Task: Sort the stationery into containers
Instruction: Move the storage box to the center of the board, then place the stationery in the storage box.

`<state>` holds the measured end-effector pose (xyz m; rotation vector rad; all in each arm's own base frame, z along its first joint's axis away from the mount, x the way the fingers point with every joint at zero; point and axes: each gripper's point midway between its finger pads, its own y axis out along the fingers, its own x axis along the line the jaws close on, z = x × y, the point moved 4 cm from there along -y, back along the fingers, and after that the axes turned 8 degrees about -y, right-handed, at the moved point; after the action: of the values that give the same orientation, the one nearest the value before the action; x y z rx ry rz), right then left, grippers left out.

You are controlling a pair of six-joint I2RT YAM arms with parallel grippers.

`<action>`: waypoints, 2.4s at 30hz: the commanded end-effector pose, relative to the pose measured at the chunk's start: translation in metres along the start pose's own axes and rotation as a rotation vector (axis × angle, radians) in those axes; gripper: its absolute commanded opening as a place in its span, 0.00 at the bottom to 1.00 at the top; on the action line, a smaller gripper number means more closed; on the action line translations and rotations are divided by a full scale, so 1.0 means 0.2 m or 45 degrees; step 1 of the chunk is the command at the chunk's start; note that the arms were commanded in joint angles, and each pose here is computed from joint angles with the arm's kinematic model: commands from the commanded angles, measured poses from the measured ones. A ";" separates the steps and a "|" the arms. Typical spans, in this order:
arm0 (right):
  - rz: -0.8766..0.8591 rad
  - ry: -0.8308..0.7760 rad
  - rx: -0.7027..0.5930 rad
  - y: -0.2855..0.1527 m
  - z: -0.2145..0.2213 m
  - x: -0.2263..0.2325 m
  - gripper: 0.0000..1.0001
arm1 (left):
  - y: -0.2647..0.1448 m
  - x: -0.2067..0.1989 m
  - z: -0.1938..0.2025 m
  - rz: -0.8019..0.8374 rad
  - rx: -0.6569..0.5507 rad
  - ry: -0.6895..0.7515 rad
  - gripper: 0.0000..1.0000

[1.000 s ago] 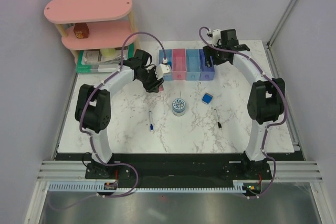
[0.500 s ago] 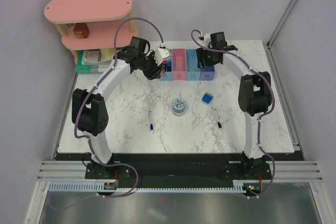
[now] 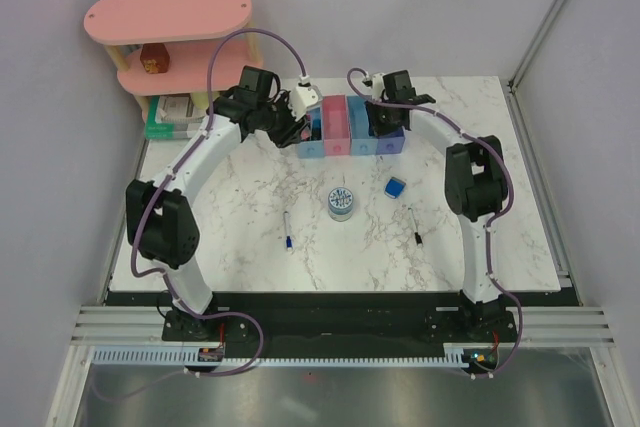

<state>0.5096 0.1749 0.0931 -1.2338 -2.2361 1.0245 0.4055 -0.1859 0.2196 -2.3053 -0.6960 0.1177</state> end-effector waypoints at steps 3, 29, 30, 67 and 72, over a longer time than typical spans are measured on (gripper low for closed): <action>-0.055 -0.093 0.053 0.02 0.09 0.16 0.29 | -0.12 0.00 -0.08 -0.063 -0.060 -0.005 0.06; 0.022 0.090 -0.061 -0.32 0.17 0.44 0.49 | -0.17 -0.03 -0.06 -0.056 -0.070 0.008 0.06; 0.009 0.083 -0.074 -0.33 0.15 0.44 0.51 | -0.16 -0.04 -0.06 -0.051 -0.072 0.009 0.06; 0.037 -0.159 0.117 -0.67 0.49 -0.06 0.62 | 0.78 -0.23 -0.17 0.296 -0.076 -0.078 0.02; 0.027 -0.155 0.110 -0.69 0.50 -0.04 0.63 | 0.85 -0.17 -0.11 0.200 -0.027 -0.069 0.02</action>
<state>0.3773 0.0740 0.1106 -1.2097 -2.1459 1.2662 0.4405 -0.3240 0.1260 -2.4106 -0.4386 0.2812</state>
